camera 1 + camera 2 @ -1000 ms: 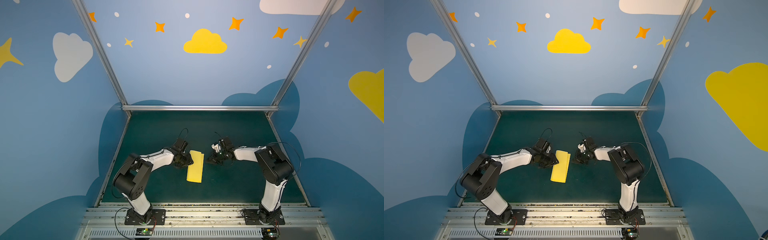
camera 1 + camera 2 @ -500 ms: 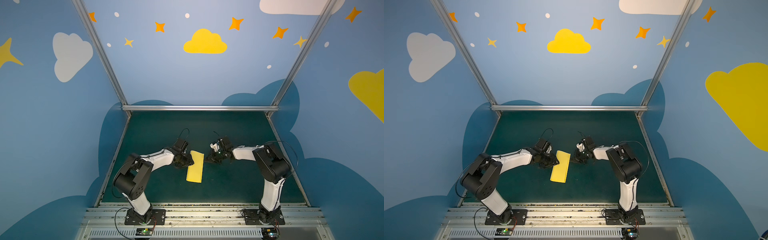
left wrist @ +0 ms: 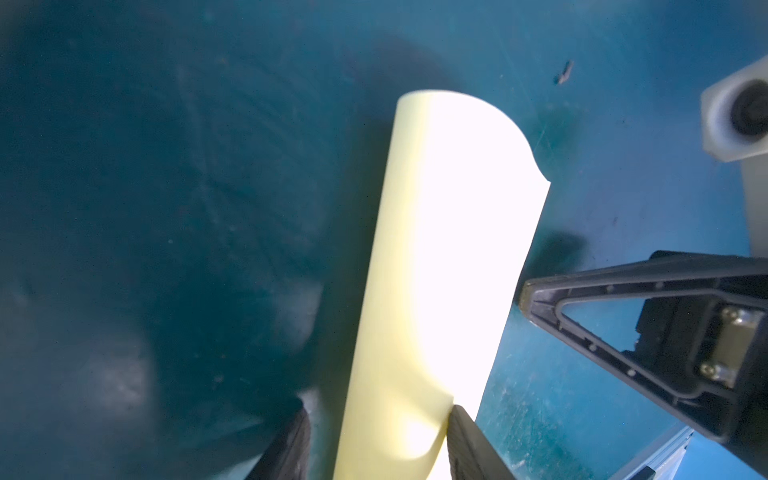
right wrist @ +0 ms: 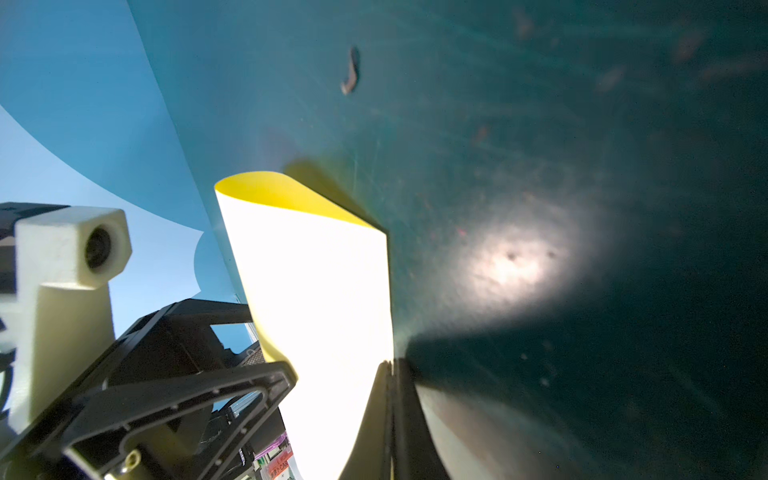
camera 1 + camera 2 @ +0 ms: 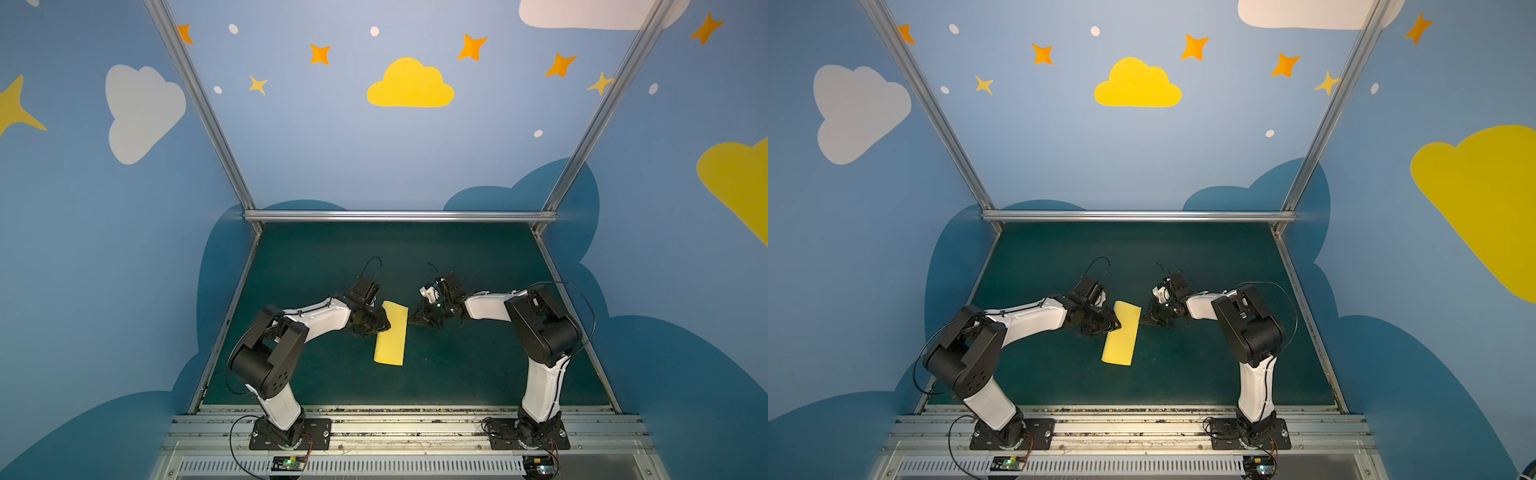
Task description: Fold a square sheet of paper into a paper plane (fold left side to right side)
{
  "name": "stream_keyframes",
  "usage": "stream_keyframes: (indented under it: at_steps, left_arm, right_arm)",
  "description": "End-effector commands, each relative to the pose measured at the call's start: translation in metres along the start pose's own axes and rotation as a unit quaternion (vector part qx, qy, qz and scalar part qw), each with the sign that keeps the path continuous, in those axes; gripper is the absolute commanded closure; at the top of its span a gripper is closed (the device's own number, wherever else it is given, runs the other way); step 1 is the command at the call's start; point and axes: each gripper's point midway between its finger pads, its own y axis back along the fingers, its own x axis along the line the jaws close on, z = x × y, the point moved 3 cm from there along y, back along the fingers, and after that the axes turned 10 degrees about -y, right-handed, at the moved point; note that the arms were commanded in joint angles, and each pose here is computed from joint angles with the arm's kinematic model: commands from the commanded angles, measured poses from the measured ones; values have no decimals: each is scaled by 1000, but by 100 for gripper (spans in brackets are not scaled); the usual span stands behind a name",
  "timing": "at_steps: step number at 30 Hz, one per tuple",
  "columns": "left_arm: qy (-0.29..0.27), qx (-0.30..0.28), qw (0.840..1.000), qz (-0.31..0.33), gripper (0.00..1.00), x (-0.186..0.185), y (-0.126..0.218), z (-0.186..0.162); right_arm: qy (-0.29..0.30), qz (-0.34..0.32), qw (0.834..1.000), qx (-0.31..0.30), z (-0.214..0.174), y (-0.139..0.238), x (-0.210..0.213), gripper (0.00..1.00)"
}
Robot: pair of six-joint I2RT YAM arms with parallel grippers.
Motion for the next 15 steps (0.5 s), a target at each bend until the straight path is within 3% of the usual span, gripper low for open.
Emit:
stream_keyframes:
  at_steps: [1,15]
  left_arm:
    - [-1,27,1000,10,46,5,-8,-11]
    - [-4,32,999,24,46,11,-11,-14]
  right_arm:
    - [-19,-28,999,4,-3,-10,-17,100]
    - [-6,4,1000,0,-5,1,4,100]
